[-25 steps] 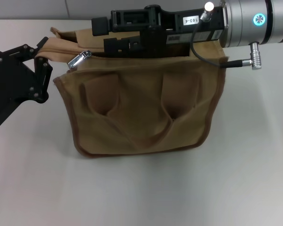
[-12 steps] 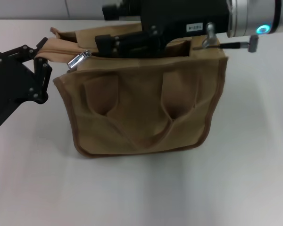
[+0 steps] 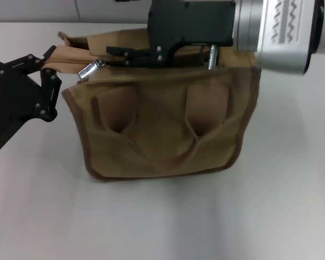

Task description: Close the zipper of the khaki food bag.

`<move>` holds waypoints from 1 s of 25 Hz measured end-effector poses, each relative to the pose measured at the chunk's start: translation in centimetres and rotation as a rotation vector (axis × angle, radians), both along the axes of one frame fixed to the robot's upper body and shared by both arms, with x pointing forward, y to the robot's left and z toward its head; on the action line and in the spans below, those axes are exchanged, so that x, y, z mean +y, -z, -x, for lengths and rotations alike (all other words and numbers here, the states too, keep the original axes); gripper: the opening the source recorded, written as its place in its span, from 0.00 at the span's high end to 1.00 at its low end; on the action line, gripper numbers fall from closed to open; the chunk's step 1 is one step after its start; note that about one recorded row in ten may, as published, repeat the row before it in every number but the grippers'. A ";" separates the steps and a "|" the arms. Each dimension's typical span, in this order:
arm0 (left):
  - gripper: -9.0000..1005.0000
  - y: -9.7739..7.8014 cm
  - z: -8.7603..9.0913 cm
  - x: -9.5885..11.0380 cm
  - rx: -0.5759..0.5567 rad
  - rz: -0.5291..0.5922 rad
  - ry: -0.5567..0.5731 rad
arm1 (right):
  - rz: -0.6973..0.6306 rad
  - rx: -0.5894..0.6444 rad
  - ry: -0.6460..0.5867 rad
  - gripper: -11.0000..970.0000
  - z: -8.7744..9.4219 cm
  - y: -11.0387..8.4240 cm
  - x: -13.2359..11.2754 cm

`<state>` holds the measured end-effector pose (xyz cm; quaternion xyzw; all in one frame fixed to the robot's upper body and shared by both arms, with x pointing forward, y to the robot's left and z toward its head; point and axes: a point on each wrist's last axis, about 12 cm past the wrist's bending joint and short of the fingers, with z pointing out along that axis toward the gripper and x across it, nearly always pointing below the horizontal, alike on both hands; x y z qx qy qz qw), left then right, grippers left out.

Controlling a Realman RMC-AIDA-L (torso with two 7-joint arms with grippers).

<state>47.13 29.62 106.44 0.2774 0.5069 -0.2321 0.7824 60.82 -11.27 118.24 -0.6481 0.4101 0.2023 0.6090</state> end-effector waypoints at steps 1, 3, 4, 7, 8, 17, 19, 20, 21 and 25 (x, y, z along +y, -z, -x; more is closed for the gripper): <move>0.97 0.0 0.0 0.0 0.000 0.000 0.001 | 0.002 -0.018 -0.011 0.17 0.1 0.0 0.1; 0.97 0.0 -0.1 0.0 -0.001 0.001 0.001 | 0.006 -0.050 -0.033 0.17 0.4 0.0 0.3; 0.97 -0.1 -0.1 0.0 -0.001 0.003 0.000 | 0.014 -0.072 -0.048 0.17 0.6 0.0 0.5; 0.97 -0.1 -0.2 -0.1 0.000 0.006 0.004 | 0.024 -0.100 -0.057 0.17 1.1 0.1 0.4; 0.97 -0.1 -0.2 -0.1 0.000 0.006 0.004 | 0.024 -0.100 -0.057 0.17 1.1 0.1 0.4; 0.97 -0.2 -0.1 -0.3 -0.003 0.024 0.016 | 0.046 -0.151 -0.077 0.17 2.0 0.1 0.6; 0.97 -0.3 0.0 -0.3 -0.009 0.030 0.021 | 0.059 -0.158 -0.076 0.17 2.0 0.2 0.8; 0.97 -0.3 0.0 -0.3 -0.009 0.030 0.021 | 0.069 -0.164 -0.077 0.17 2.0 0.4 1.0; 0.97 -0.3 0.0 -0.3 -0.013 0.032 0.025 | 0.069 -0.164 -0.077 0.17 2.0 0.4 1.0; 0.97 -0.5 0.0 -0.5 -0.019 0.043 0.046 | 0.109 -0.198 -0.089 0.17 2.4 1.1 1.9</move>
